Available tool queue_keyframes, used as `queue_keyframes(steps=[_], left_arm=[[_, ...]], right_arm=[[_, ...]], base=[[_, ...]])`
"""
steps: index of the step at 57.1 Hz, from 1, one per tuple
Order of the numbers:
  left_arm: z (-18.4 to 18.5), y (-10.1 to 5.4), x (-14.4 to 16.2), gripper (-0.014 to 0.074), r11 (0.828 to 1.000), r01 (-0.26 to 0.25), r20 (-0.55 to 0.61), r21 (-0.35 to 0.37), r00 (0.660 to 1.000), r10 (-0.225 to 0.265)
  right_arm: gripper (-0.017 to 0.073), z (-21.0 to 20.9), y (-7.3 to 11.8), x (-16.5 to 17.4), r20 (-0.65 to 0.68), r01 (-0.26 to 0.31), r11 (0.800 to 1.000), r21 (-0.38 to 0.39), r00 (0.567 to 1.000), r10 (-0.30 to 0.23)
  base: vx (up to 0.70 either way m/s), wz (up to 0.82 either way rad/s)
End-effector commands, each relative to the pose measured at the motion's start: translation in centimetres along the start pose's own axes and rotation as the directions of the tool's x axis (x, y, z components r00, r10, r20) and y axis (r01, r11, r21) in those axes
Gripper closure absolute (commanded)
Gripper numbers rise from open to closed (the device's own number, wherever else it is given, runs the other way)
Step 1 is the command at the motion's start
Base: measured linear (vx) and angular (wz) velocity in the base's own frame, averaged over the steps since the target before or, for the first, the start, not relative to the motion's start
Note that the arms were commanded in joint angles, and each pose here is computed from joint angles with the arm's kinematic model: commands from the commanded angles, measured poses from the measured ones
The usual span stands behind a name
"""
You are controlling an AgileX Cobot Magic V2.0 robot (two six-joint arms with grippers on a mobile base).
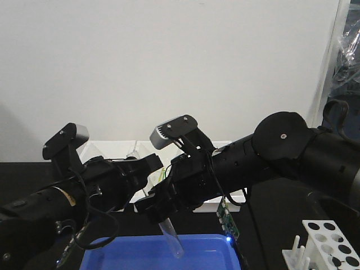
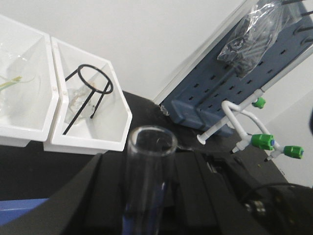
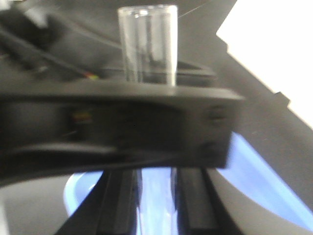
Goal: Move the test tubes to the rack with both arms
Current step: 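Carry the tube with the right gripper toward the white rack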
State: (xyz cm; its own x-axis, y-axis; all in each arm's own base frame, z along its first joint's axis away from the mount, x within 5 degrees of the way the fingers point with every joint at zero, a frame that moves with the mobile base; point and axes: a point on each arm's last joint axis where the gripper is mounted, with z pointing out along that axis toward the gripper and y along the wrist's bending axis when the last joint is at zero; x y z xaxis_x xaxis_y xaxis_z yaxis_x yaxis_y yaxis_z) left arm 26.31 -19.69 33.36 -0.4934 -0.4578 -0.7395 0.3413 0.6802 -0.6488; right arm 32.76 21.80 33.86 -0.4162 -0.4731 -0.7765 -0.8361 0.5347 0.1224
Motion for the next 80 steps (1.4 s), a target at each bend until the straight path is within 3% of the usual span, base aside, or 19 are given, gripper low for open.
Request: queue_keyframes(steps=[1, 19, 31, 37, 44, 50, 56, 65, 71, 77, 80], left_arm=[[-1.1, -2.0, -2.4, 0.0196, 0.995, 0.003, 0.142, 0.104, 0.990, -0.018], [-1.1, -2.0, -2.4, 0.0196, 0.995, -0.002, 0.142, 0.104, 0.990, -0.013], [-1.1, -2.1, -2.4, 0.0196, 0.995, -0.014, 0.143, 0.103, 0.990, -0.001], [-1.1, -2.1, -2.4, 0.0196, 0.993, -0.063, 0.149, 0.096, 0.988, 0.049], [-1.1, -2.0, -2.5, 0.0196, 0.992, -0.083, 0.151, 0.092, 0.986, 0.068], [-1.1, -1.6, -2.9, 0.0196, 0.993, -0.087, 0.162, 0.075, 0.984, 0.074], [-1.1, -0.6, -3.7, 0.0196, 0.992, -0.125, 0.184, 0.036, 0.976, 0.116], [-1.2, 0.9, -4.9, 0.0197, 0.990, -0.143, 0.212, -0.022, 0.967, 0.144], [-1.3, 1.6, -5.4, 0.0197, 0.990, -0.137, 0.224, -0.044, 0.964, 0.144], [-1.4, 1.9, -5.7, 0.0197, 0.989, -0.134, 0.232, -0.055, 0.962, 0.144], [-1.4, 1.9, -5.7, 0.0197, 0.989, -0.134, 0.232, -0.055, 0.962, 0.144]], right_arm=[[0.0569, -2.2, 0.2, -2.1, 0.121, 0.001, 0.998, 0.059, 0.993, -0.008], [0.0569, -1.9, -0.8, -2.2, 0.140, -0.009, 0.990, 0.139, 0.990, -0.011], [0.0569, -2.2, -1.9, -2.4, 0.153, 0.016, 0.964, 0.265, 0.987, -0.058], [0.0569, -2.5, -2.5, -2.3, 0.149, 0.016, 0.947, 0.320, 0.987, -0.067], [0.0569, -3.2, -4.0, -2.2, 0.182, -0.036, 0.930, 0.365, 0.983, -0.034], [0.0569, -4.5, -6.3, -1.8, 0.216, -0.099, 0.904, 0.417, 0.976, 0.008], [0.0569, -6.6, -8.8, -0.9, 0.233, -0.151, 0.868, 0.473, 0.972, 0.042], [0.0569, -11.2, -11.5, 0.6, 0.288, -0.225, 0.793, 0.567, 0.955, 0.066], [0.0569, -14.5, -12.1, 2.7, 0.352, -0.283, 0.710, 0.644, 0.934, 0.053], [0.0568, -16.8, -11.3, 6.2, 0.404, -0.333, 0.613, 0.716, 0.915, 0.026], [0.0568, -17.2, -10.7, 7.8, 0.412, -0.339, 0.575, 0.745, 0.911, 0.004]], base=[[0.00, 0.00], [0.00, 0.00], [0.00, 0.00], [0.00, 0.00], [0.00, 0.00], [0.00, 0.00], [0.00, 0.00], [0.00, 0.00], [0.00, 0.00], [0.00, 0.00], [0.00, 0.00]])
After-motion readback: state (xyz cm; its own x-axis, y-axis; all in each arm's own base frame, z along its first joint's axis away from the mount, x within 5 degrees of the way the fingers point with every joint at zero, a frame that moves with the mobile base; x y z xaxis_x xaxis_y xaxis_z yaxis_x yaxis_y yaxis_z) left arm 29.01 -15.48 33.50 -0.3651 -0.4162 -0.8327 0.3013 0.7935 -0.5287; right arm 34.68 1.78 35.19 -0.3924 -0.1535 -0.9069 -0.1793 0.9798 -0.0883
